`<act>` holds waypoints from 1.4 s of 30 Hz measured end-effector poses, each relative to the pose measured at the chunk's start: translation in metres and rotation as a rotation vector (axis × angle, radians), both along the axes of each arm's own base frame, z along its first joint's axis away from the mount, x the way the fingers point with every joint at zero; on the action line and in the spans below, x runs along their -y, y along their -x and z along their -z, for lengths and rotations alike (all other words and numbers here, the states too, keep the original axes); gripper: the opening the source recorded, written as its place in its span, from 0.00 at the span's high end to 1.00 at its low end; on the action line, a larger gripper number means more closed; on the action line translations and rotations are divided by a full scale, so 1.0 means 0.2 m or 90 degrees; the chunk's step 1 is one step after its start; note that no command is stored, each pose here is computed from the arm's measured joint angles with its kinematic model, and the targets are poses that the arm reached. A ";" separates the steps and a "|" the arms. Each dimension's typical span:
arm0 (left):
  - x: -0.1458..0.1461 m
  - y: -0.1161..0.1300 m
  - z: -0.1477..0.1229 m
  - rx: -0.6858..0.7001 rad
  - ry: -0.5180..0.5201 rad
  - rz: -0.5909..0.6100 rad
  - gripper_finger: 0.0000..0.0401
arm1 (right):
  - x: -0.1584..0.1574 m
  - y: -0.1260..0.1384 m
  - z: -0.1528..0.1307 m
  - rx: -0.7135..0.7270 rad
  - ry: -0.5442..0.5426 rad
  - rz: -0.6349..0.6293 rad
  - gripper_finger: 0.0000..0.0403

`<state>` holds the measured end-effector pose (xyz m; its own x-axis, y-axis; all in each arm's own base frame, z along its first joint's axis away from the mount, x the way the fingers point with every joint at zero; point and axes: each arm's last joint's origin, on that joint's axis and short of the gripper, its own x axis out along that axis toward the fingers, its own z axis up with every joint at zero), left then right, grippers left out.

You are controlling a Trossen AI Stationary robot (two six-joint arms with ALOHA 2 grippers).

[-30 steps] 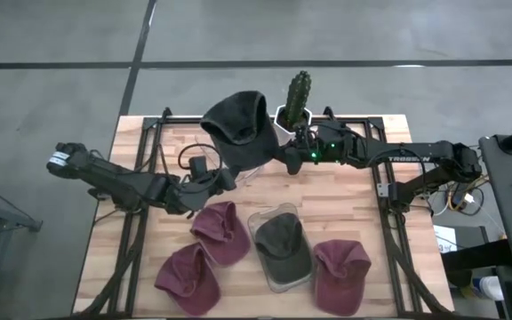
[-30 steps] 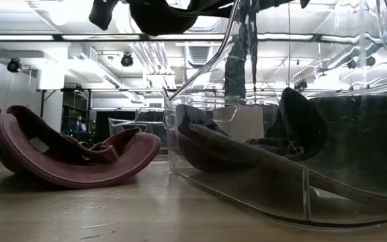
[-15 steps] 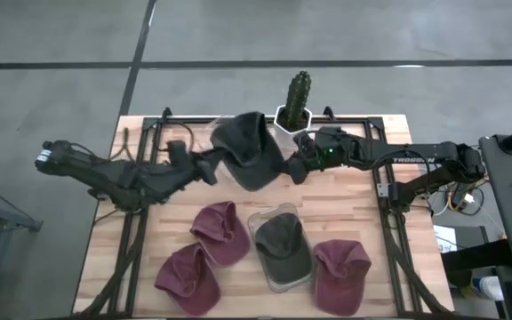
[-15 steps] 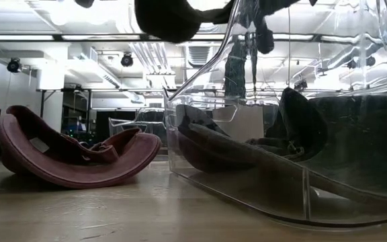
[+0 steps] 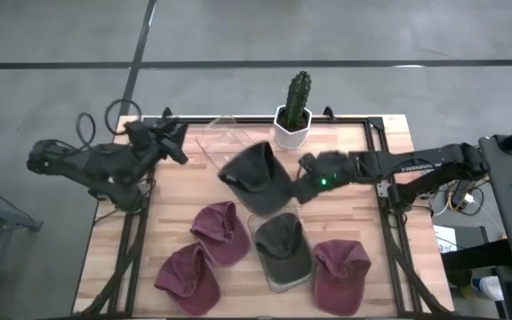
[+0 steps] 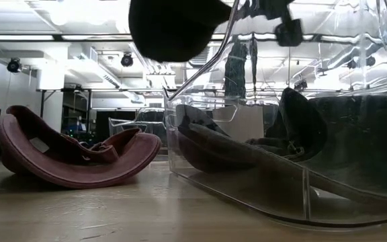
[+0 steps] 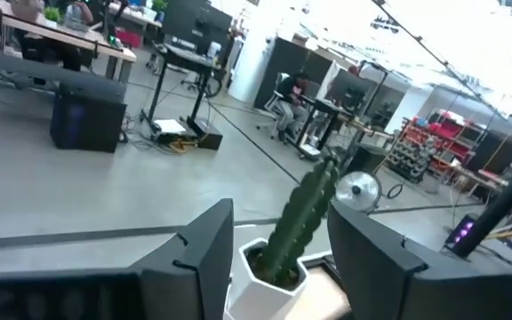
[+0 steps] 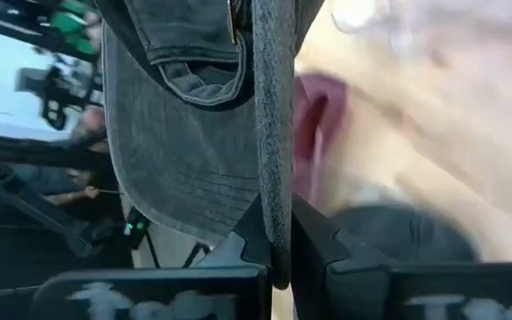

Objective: Pick & Place hat
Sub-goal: Put the black cap into the bottom transparent bin

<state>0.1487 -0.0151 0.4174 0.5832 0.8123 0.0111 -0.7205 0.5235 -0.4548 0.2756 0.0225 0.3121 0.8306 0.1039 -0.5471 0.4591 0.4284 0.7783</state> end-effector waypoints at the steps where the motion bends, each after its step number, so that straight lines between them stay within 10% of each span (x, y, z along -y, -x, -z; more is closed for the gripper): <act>1: 0.00 0.01 -0.01 0.001 -0.002 0.000 0.56 | -0.03 0.01 0.01 -0.016 -0.009 0.009 0.97; 20: -0.02 0.06 -0.03 -0.043 -0.044 0.019 0.56 | -0.61 0.19 0.16 -0.163 -0.167 0.134 0.97; 42: -0.02 0.06 -0.02 -0.055 -0.053 0.028 0.56 | -0.90 -0.06 0.37 -0.378 -0.106 0.099 0.91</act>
